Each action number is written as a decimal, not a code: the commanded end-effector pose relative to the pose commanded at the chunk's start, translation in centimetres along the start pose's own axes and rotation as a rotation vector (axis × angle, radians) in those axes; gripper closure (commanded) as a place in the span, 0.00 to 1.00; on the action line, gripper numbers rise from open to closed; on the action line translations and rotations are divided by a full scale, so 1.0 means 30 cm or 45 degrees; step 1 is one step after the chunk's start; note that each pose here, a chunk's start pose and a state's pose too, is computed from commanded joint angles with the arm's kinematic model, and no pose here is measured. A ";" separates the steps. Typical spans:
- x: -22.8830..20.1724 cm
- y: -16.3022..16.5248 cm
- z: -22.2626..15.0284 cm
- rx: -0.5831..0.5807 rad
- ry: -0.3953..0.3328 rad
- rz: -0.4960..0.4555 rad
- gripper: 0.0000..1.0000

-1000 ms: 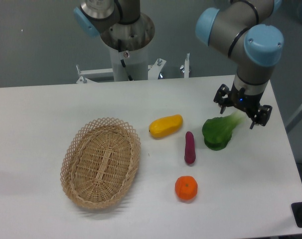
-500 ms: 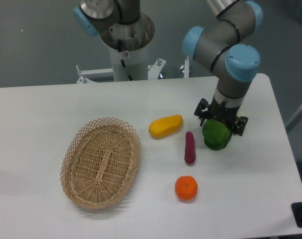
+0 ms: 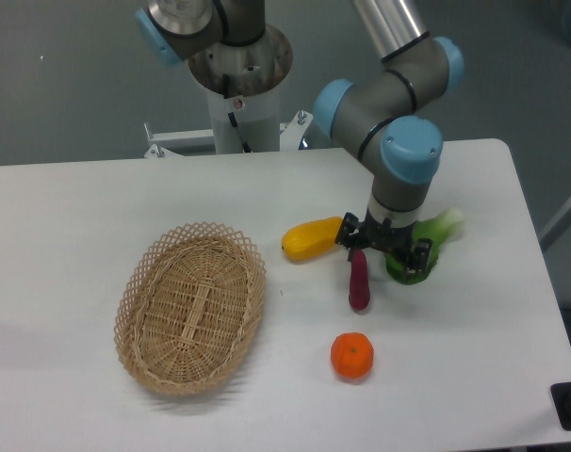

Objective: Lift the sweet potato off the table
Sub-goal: 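Move the gripper over the purple sweet potato and lower it, then close the gripper around the purple sweet potato, then lift the held sweet potato up off the table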

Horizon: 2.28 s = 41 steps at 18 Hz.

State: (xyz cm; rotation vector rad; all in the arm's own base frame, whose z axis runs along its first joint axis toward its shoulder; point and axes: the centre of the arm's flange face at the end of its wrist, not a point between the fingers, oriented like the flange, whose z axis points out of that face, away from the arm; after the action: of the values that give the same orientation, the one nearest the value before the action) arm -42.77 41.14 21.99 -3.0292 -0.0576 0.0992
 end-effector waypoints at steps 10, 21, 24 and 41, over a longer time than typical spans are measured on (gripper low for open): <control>0.046 -0.035 0.134 -0.095 -0.069 0.027 0.00; 0.024 -0.050 0.103 -0.079 -0.091 0.070 0.87; -0.009 -0.069 0.058 -0.054 -0.126 0.077 0.87; -0.157 -0.207 -0.675 0.071 -0.151 0.276 0.87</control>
State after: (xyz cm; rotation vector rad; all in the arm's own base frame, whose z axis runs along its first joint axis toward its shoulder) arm -46.32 44.91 43.06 -2.9601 0.2592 0.2929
